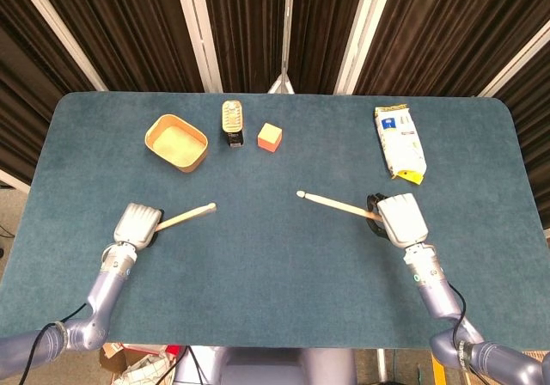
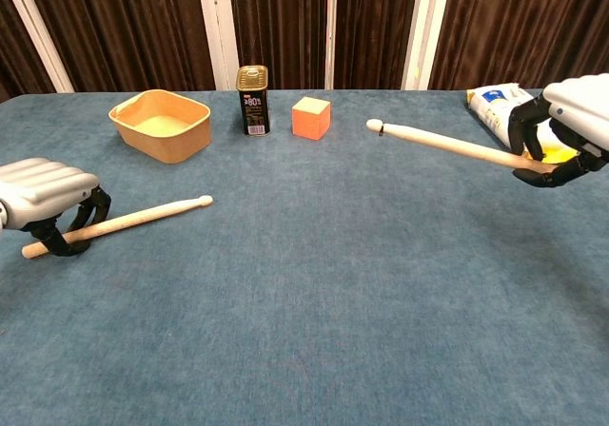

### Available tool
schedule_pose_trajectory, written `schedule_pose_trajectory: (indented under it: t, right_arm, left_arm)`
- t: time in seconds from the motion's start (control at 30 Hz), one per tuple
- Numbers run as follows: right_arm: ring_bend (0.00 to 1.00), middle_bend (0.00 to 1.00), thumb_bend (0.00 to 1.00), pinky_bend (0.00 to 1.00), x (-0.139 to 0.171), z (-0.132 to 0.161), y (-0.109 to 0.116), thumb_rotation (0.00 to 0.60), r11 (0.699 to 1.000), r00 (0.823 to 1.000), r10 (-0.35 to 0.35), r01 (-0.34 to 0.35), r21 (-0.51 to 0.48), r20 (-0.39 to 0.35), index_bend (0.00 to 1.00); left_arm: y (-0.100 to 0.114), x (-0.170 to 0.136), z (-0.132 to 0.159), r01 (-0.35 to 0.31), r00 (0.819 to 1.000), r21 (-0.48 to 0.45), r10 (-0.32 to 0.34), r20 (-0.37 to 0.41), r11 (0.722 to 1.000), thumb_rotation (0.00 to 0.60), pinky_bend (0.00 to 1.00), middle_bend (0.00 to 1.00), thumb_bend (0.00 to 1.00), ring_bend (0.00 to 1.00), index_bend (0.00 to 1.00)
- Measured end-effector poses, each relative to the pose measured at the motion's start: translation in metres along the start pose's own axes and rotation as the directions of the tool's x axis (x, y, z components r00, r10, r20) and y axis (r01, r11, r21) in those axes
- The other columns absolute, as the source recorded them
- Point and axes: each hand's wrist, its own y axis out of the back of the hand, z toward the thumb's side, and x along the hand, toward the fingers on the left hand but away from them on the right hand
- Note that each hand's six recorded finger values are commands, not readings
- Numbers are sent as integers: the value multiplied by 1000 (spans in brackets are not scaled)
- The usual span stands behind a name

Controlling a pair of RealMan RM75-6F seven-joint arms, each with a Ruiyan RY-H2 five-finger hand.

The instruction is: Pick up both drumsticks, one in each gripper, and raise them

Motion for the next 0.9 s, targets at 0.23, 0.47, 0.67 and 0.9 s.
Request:
schedule_pose_trajectory:
  t: [0.23, 0.47, 0.67, 0.9]
  right_arm:
    - [852, 709, 614, 821, 0, 2, 3, 600, 1000, 1000, -6, 6, -3, -3, 804]
    - [852, 709, 612, 821, -1, 8, 10, 600, 1000, 1000, -22, 22, -12, -9, 804]
    - [852, 709, 613, 821, -5, 15, 19, 600, 999, 999, -43, 43, -24, -11, 804]
    - [852, 710, 612, 821, -16, 32, 34, 600, 996, 997, -77, 76, -42, -26, 804]
  left_arm:
    - [13, 0, 3, -64, 998, -49, 63, -3, 997, 600, 959, 757, 575, 855, 656]
    - [44, -4, 9, -176, 983, -108, 180, 24, 978, 600, 959, 764, 575, 856, 662]
    - [84, -6, 19, -289, 951, -171, 302, 58, 942, 600, 959, 765, 575, 856, 662]
    - [128, -8, 46, -364, 911, -240, 398, 111, 900, 600, 959, 771, 575, 856, 669]
